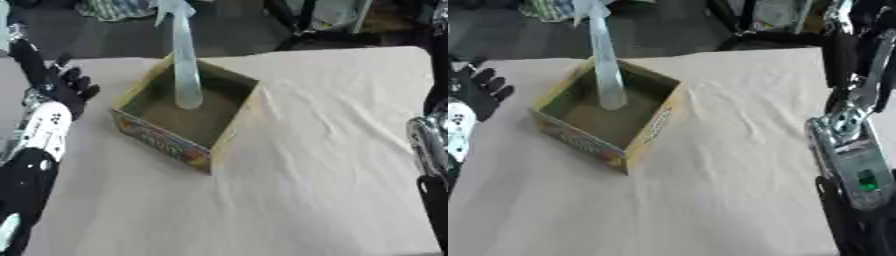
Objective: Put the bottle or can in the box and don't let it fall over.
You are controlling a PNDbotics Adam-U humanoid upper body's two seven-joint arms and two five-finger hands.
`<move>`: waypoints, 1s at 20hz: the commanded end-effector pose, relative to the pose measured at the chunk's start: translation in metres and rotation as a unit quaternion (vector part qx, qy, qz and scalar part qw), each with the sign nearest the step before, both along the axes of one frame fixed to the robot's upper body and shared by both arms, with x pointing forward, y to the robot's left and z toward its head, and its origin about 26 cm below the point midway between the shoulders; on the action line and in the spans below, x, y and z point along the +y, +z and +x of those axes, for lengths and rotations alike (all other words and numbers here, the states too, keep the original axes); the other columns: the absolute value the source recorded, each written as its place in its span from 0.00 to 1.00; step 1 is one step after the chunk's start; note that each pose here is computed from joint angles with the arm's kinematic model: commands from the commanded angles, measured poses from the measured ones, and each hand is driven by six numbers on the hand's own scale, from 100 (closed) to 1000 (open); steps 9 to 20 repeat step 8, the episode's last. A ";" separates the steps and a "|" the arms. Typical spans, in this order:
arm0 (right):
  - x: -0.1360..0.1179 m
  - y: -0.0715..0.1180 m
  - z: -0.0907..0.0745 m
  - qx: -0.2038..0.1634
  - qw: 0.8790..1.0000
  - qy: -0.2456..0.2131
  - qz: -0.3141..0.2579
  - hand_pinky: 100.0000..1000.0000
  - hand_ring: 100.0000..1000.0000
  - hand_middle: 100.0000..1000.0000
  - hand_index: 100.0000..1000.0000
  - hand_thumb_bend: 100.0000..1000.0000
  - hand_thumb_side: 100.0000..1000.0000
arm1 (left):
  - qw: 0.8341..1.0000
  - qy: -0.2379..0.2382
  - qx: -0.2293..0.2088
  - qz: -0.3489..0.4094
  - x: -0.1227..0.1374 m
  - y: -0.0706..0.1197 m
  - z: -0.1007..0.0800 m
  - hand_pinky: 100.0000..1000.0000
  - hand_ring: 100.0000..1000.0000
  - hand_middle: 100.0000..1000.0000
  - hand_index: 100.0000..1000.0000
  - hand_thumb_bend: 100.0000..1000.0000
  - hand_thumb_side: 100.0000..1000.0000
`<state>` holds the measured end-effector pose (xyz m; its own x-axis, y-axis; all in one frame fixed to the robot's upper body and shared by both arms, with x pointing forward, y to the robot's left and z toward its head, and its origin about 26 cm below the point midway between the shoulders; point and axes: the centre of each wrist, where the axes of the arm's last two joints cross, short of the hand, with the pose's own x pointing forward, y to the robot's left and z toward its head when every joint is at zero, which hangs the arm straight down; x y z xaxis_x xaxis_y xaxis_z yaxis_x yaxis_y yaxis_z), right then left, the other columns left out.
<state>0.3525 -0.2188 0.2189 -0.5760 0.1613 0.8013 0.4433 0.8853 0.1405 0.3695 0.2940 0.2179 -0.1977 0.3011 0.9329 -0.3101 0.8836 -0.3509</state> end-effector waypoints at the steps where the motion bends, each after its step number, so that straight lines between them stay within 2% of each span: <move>1: -0.006 0.010 -0.003 -0.019 1.000 -0.009 -0.012 0.70 0.69 0.75 0.74 0.00 0.48 | 0.991 0.077 -0.074 0.078 0.021 0.031 -0.022 0.00 0.00 0.00 0.99 0.42 1.00; 2: -0.007 0.011 -0.003 -0.019 1.000 -0.010 -0.013 0.70 0.69 0.75 0.74 0.00 0.48 | 0.987 0.100 -0.086 0.097 0.026 0.032 -0.027 0.00 0.00 0.05 0.98 0.38 1.00; 3: -0.007 0.011 -0.003 -0.020 1.000 -0.010 -0.013 0.70 0.69 0.75 0.74 0.00 0.48 | 0.982 0.119 -0.098 0.112 0.031 0.033 -0.032 0.00 0.06 0.14 0.98 0.37 1.00; 4: -0.007 0.012 -0.003 -0.021 1.000 -0.011 -0.014 0.70 0.69 0.75 0.74 0.00 0.48 | 0.977 0.132 -0.110 0.123 0.033 0.034 -0.036 0.14 0.18 0.23 0.97 0.35 0.97; 5: -0.007 0.012 -0.003 -0.021 1.000 -0.011 -0.014 0.70 0.69 0.75 0.74 0.00 0.48 | 0.974 0.141 -0.123 0.131 0.036 0.035 -0.040 0.34 0.36 0.36 0.95 0.33 0.91; 6: -0.007 0.013 -0.003 -0.023 1.000 -0.011 -0.015 0.70 0.69 0.75 0.74 0.00 0.48 | 0.969 0.149 -0.139 0.140 0.038 0.036 -0.045 0.46 0.48 0.46 0.94 0.30 0.86; 8: -0.007 0.014 -0.003 -0.025 0.999 -0.011 -0.016 0.70 0.69 0.75 0.74 0.00 0.48 | 0.959 0.165 -0.169 0.159 0.042 0.036 -0.052 0.63 0.63 0.59 0.92 0.25 0.81; 20: -0.007 0.014 -0.003 -0.025 0.999 -0.011 -0.016 0.70 0.69 0.75 0.74 0.00 0.48 | 0.959 0.165 -0.169 0.159 0.042 0.036 -0.052 0.63 0.63 0.59 0.92 0.25 0.81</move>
